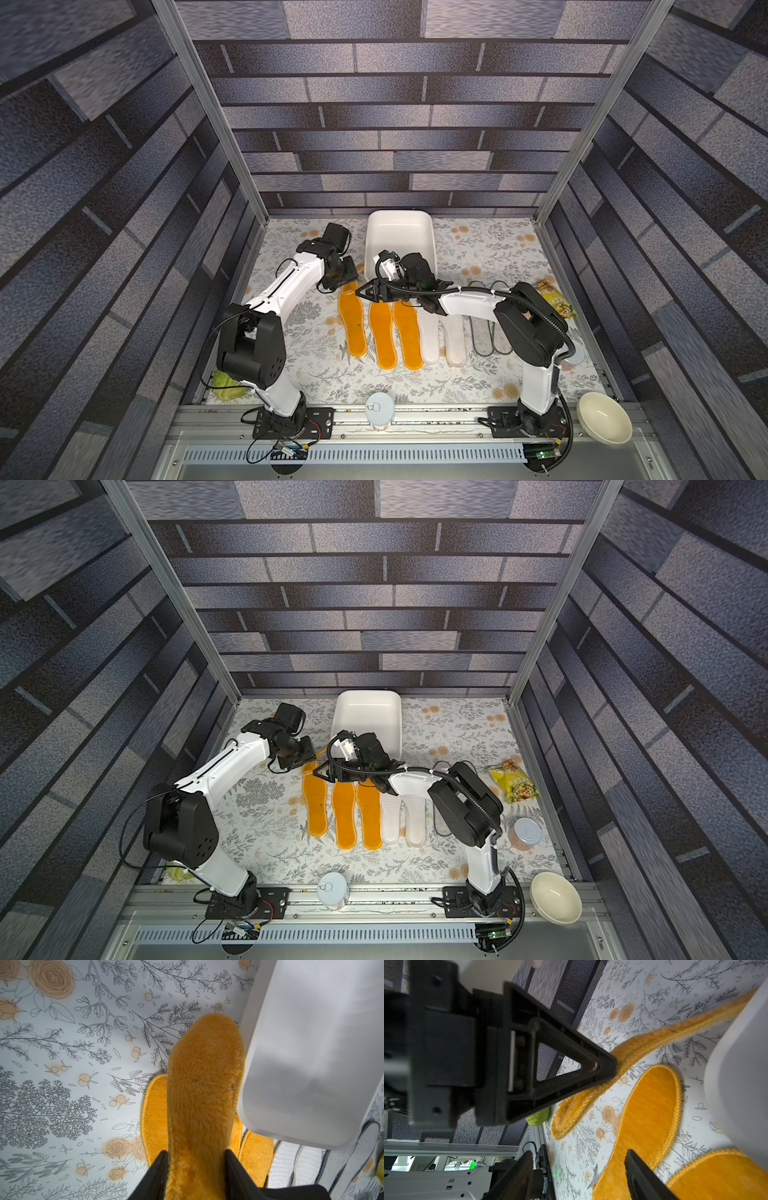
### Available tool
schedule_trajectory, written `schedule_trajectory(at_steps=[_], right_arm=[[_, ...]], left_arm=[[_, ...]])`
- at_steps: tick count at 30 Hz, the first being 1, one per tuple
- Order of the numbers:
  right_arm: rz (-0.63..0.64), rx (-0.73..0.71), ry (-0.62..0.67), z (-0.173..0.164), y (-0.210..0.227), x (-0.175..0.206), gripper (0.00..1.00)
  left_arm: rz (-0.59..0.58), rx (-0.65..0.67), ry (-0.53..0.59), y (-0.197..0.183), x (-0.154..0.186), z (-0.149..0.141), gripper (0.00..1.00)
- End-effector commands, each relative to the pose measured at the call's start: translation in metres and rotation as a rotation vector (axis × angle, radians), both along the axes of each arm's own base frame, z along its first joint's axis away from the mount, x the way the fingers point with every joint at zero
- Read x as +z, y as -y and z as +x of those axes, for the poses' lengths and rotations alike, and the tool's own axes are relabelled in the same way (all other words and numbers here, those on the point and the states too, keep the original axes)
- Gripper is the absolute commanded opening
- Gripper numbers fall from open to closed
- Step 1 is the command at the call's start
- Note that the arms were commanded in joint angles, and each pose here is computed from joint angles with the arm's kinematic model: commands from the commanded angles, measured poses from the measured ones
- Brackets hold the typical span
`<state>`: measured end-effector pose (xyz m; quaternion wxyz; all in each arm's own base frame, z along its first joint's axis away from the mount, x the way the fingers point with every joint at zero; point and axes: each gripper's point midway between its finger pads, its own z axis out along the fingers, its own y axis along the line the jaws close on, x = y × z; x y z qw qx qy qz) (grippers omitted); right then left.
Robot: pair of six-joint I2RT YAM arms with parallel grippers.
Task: Put the insoles into the storage box
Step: Pick up the insole from the center of the board.
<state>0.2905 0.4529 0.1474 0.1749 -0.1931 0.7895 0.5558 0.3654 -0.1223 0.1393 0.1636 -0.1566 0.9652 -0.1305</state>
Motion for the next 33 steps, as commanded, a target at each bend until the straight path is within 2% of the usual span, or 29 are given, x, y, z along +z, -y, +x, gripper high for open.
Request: schedule_trajectory(at_steps=[1, 20, 33], right_arm=[[-0.027, -0.008, -0.026, 0.001, -0.008, -0.007, 0.69], [-0.073, -0.064, -0.103, -0.003, -0.008, -0.026, 0.69], [-0.129, -0.126, -0.166, 0.000, -0.005, -0.049, 0.62]], left_arm=[[0.016, 0.020, -0.002, -0.004, 0.003, -0.010, 0.46], [0.017, 0.012, -0.045, 0.004, -0.023, -0.022, 0.46], [0.017, -0.004, -0.063, 0.018, -0.035, -0.022, 0.45]])
